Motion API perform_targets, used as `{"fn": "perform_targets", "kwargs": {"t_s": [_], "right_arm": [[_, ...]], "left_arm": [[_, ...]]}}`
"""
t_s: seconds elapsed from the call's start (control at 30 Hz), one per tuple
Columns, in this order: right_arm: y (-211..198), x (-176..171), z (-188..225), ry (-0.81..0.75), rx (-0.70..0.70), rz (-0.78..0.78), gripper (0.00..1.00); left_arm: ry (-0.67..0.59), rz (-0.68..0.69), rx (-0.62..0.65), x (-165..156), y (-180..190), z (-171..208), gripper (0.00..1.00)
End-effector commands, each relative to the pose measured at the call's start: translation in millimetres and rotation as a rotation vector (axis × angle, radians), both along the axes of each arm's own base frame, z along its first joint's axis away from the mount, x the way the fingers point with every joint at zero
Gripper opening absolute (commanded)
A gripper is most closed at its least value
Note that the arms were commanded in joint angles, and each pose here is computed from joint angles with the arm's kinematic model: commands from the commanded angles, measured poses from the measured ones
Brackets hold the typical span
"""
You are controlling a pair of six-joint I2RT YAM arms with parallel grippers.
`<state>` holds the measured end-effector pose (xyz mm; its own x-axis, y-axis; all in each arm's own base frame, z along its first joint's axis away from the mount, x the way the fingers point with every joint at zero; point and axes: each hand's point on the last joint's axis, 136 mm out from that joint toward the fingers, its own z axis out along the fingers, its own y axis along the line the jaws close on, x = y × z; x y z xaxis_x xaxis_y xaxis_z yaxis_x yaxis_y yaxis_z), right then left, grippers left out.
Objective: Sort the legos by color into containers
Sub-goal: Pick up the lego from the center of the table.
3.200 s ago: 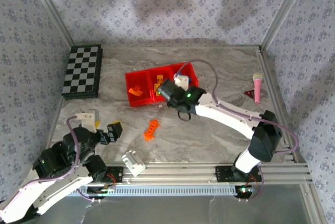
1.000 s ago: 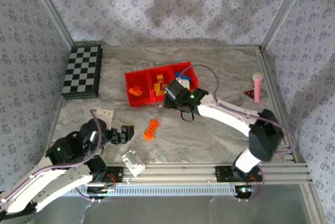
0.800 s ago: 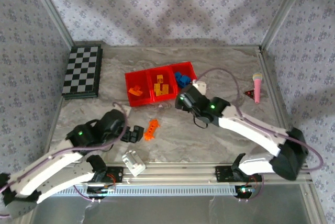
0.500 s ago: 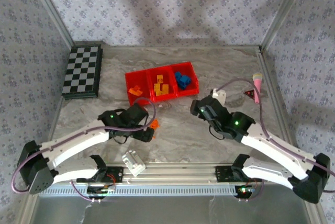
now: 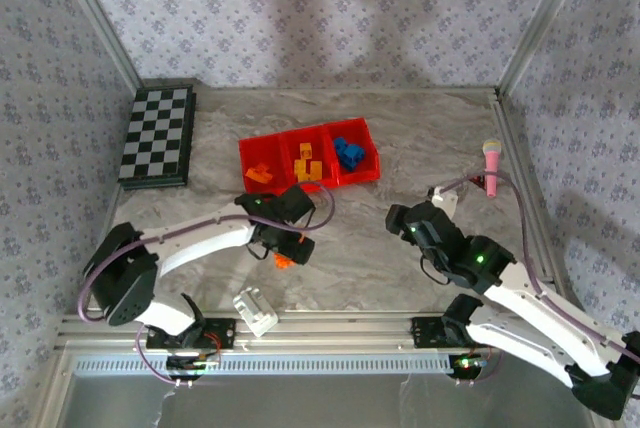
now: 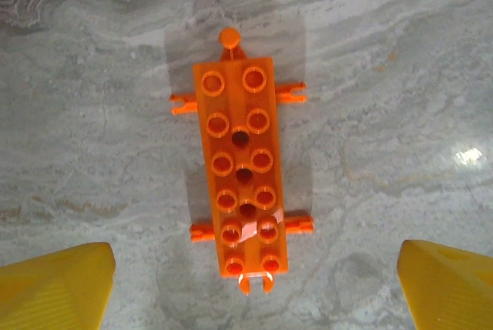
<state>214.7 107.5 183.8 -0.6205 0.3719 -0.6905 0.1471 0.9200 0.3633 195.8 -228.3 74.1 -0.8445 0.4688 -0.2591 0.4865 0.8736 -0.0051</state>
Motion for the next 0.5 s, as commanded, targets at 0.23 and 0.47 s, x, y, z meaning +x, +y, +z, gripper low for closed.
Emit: {"fn": "perform_targets", "kwargs": {"t_s": [0.23,0.47], "right_arm": [[-1.5,-1.3,-11.3,0.038,-0.004,0.005,0.86],[-3.1,-1.4,-13.0,0.046,-0.011,0.001,0.86]], "left_arm": [[0.005,-0.029,0.068,19.0,-11.9,-23.0,0.88],[0.091,0.038,0.056,23.2,-4.6,-44.0,0.76]]}}
